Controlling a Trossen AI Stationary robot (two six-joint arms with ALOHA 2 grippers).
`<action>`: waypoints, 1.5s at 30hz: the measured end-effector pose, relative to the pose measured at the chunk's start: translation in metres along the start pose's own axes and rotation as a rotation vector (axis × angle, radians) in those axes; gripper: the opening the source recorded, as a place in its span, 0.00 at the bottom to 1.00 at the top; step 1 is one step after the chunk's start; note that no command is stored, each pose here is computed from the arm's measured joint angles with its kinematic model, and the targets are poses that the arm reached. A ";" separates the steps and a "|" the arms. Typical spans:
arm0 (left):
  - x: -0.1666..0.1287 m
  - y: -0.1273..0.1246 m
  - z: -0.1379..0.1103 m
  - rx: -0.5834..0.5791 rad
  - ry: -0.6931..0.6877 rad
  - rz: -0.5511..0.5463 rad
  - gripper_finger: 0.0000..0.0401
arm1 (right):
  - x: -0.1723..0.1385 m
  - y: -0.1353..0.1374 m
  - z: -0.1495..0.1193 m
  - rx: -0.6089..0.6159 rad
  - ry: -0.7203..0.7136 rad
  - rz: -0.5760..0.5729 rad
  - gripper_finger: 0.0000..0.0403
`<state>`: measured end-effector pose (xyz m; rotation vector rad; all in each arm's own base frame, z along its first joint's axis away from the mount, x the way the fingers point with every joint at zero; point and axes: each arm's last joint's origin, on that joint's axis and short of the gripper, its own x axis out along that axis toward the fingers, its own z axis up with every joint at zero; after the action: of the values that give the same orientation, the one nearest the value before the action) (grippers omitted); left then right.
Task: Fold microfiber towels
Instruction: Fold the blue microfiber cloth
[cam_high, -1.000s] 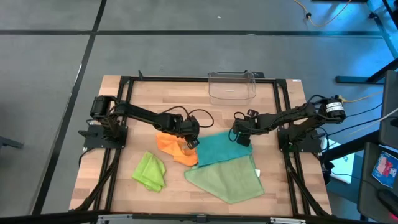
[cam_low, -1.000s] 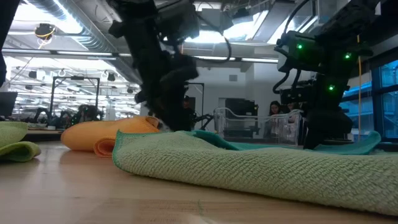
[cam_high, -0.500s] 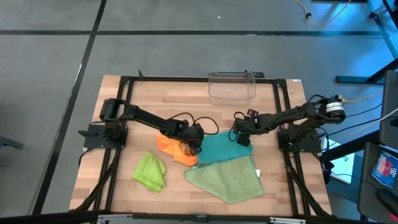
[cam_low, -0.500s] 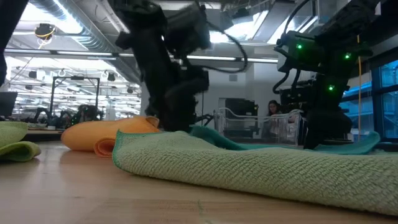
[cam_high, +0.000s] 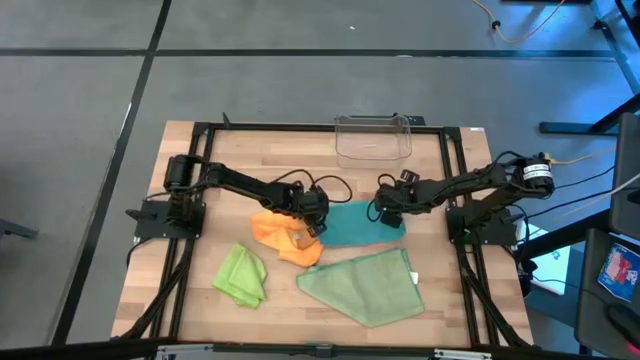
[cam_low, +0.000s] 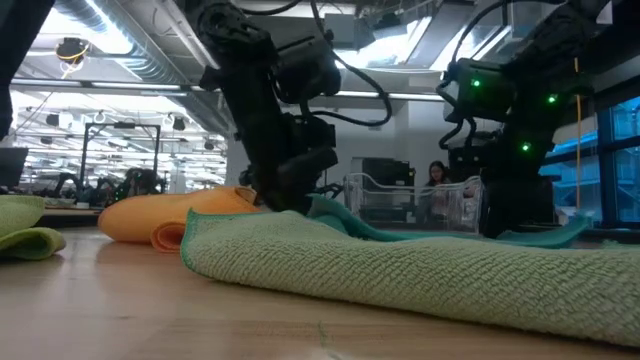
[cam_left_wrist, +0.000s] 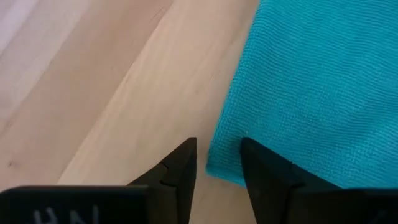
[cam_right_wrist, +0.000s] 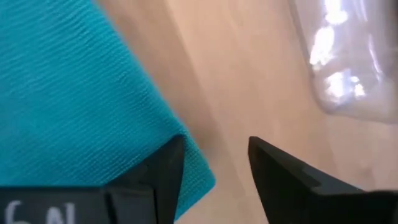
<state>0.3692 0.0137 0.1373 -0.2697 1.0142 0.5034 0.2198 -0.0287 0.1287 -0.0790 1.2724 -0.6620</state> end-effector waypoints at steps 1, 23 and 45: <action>-0.002 0.000 0.002 -0.002 -0.006 -0.004 0.29 | -0.002 -0.001 0.002 0.021 0.003 -0.001 0.45; -0.031 -0.029 0.021 0.095 -0.110 -0.066 0.29 | -0.100 -0.027 -0.010 0.067 0.169 0.219 0.45; -0.034 -0.037 0.014 0.126 -0.091 -0.056 0.29 | -0.057 -0.052 -0.041 0.428 0.326 0.025 0.31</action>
<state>0.3838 -0.0210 0.1728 -0.1612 0.9432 0.3954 0.1538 -0.0302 0.1861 0.4107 1.4110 -0.9387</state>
